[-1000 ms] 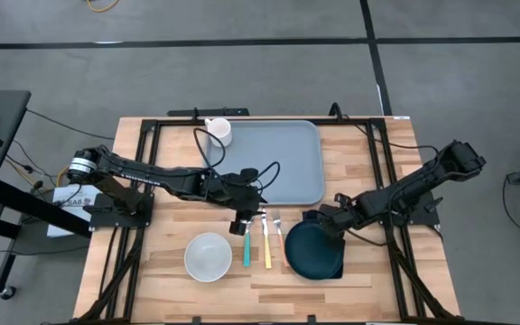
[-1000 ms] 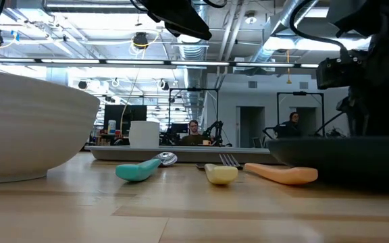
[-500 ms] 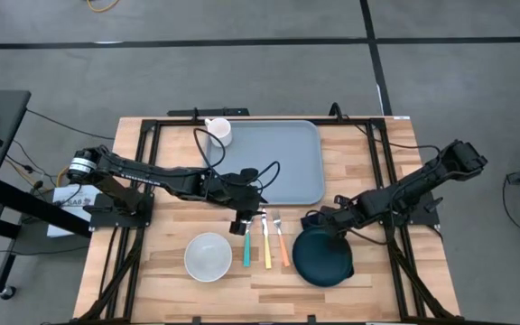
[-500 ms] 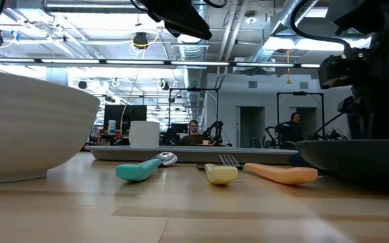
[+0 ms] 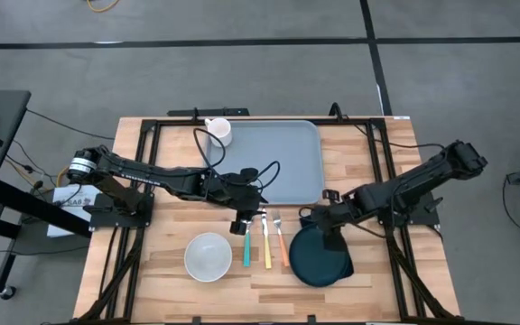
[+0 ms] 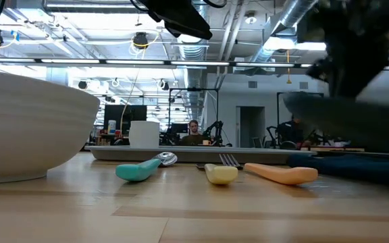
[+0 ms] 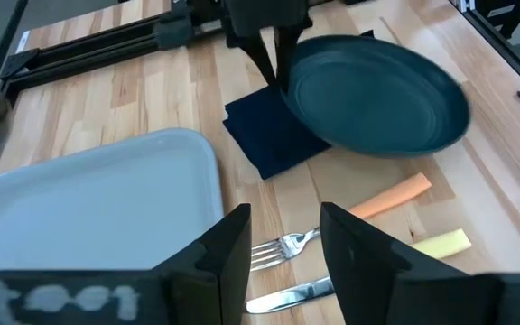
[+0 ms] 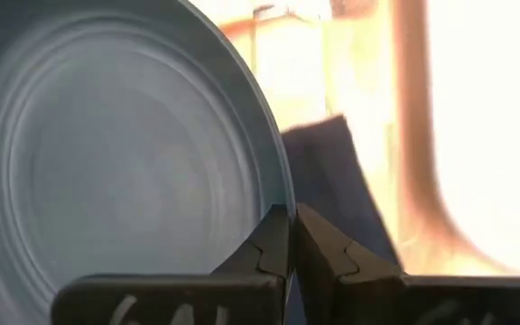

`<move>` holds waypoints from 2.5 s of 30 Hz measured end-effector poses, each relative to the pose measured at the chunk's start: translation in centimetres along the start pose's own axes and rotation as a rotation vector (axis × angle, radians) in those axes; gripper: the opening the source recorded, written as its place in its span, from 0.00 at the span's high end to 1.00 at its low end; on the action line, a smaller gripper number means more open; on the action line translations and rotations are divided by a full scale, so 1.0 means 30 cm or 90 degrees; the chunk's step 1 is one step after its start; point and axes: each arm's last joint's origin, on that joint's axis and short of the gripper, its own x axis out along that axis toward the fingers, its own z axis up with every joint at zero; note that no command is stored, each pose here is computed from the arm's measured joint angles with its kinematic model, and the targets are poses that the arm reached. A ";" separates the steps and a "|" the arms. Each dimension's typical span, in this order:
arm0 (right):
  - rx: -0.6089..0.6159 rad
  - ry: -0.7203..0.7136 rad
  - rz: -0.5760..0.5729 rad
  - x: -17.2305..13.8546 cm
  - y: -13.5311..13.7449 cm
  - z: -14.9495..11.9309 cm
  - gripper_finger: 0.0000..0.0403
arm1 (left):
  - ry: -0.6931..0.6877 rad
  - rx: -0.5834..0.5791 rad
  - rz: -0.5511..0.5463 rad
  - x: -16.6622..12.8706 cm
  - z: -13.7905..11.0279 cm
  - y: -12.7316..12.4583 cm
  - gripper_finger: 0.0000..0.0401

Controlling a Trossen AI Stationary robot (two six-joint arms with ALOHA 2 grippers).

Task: Set up tray
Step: Put the black plate on the gray tray below the white mug

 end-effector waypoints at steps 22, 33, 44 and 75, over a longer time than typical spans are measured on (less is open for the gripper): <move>-0.035 -0.101 -0.266 -0.196 -0.162 0.182 0.98 | -0.054 -0.290 0.063 0.000 0.002 0.126 0.69; -0.009 -0.135 -0.314 -0.255 -0.208 0.224 0.99 | -0.048 -0.351 0.138 -0.009 -0.034 0.240 0.69; -0.007 -0.148 -0.326 -0.297 -0.217 0.243 0.99 | -0.055 -0.388 0.084 0.008 -0.038 0.249 0.69; -0.025 -0.158 -0.319 -0.296 -0.187 0.245 0.99 | -0.073 -0.351 0.046 0.021 -0.012 0.191 0.69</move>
